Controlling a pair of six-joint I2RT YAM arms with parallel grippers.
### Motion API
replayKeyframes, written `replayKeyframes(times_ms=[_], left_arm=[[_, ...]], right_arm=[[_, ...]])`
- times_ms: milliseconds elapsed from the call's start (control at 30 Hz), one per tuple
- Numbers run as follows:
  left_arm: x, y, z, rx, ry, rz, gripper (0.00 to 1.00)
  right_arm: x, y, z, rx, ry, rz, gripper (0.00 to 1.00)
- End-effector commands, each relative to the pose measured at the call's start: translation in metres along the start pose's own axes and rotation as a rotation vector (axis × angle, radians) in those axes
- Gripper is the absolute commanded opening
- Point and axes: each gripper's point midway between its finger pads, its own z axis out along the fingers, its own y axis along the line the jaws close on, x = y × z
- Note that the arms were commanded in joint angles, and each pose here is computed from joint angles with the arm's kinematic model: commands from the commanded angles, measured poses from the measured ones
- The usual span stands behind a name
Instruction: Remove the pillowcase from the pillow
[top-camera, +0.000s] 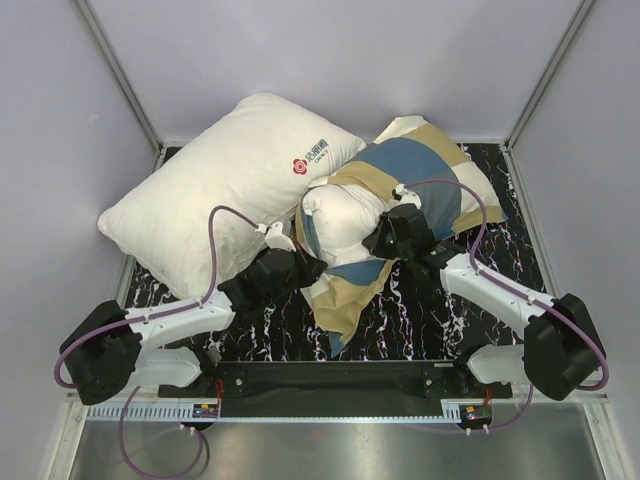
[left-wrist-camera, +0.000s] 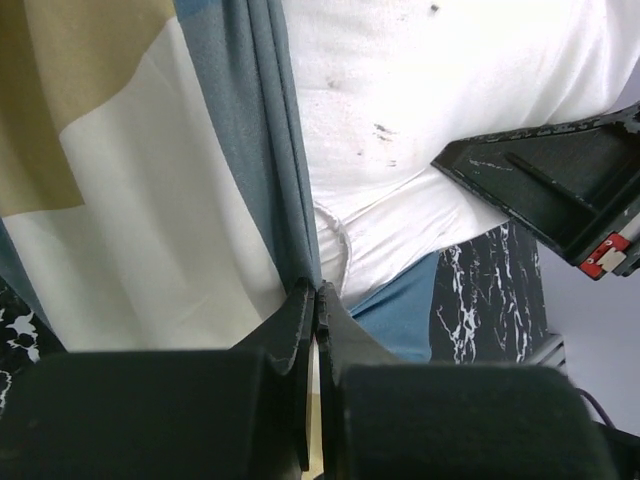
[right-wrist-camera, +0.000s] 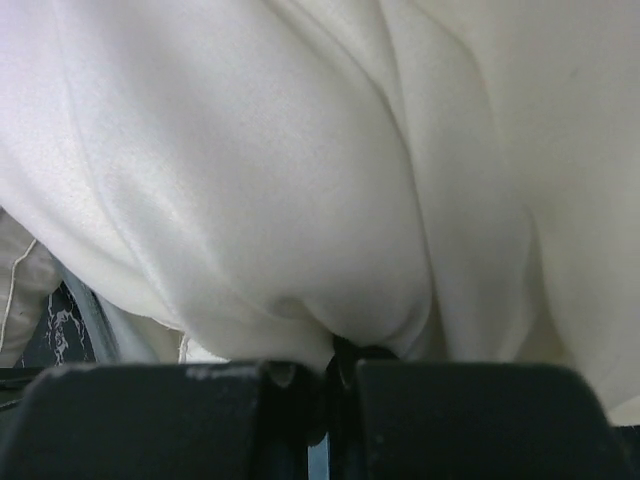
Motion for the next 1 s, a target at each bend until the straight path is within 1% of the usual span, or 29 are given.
replayKeyframes(times_ms=[0,367,967], left_arm=[[0.055,0.093,-0.024,-0.268,0.185,0.122,0.0],[0.075,0.126,-0.031,-0.328,0.214,0.114,0.0],[0.108,0.138,-0.019,-0.347,0.284,0.128,0.0]], right_arm=[[-0.102,-0.06,-0.02,0.28,-0.31,0.013,0.0],[-0.177,-0.039,-0.052,0.25,-0.438,0.036,0.0],[-0.259,-0.028,-0.103,0.224,-0.599,0.081,0.0]])
